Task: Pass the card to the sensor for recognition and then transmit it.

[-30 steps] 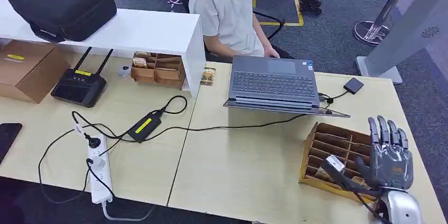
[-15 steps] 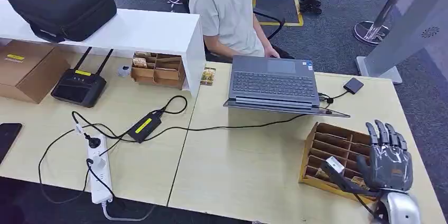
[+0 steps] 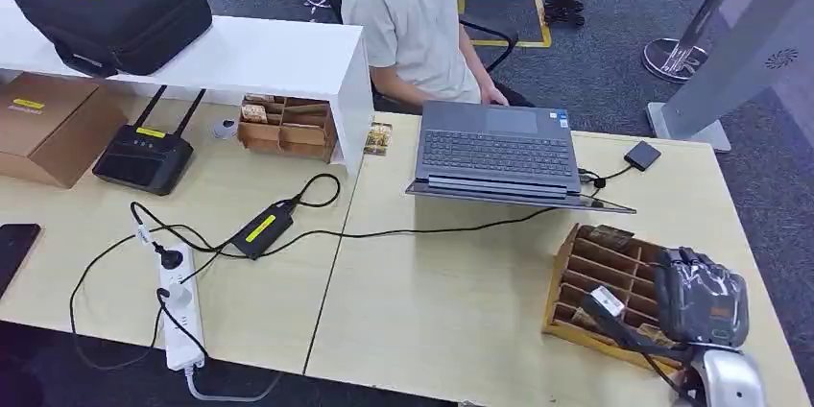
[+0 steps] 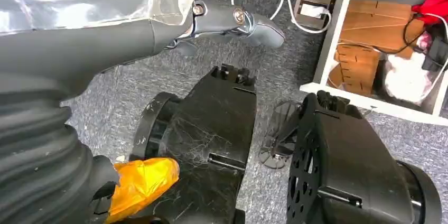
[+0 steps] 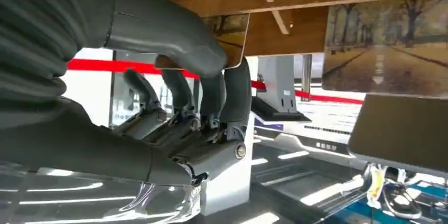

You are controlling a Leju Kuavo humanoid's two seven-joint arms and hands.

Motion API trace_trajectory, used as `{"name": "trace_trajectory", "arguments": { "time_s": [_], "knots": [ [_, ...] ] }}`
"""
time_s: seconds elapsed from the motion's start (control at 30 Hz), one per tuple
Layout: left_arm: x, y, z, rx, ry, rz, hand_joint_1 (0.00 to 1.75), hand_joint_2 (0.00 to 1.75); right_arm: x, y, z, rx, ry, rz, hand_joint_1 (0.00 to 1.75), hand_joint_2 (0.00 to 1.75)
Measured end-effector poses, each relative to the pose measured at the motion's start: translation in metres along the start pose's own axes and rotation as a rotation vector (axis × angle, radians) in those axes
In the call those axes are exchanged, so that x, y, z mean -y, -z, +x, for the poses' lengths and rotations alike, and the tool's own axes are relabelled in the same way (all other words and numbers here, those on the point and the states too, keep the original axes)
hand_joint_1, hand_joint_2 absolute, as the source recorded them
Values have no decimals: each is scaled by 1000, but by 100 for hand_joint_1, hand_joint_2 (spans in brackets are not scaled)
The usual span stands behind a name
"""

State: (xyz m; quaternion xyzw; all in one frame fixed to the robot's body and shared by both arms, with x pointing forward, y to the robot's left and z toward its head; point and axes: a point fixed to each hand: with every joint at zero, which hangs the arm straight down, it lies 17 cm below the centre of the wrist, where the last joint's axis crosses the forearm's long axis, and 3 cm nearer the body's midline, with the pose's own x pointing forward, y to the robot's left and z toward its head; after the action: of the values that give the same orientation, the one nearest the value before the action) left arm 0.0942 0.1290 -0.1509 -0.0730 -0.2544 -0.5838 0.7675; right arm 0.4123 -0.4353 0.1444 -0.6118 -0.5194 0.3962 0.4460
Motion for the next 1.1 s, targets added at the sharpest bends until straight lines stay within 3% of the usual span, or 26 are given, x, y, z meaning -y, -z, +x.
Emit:
{"name": "trace_trajectory", "arguments": {
  "time_s": [1.1],
  "knots": [
    [-7, 5, 7, 19, 59, 24, 0, 175, 19, -1, 4, 22, 15, -46, 175, 175]
  ]
}}
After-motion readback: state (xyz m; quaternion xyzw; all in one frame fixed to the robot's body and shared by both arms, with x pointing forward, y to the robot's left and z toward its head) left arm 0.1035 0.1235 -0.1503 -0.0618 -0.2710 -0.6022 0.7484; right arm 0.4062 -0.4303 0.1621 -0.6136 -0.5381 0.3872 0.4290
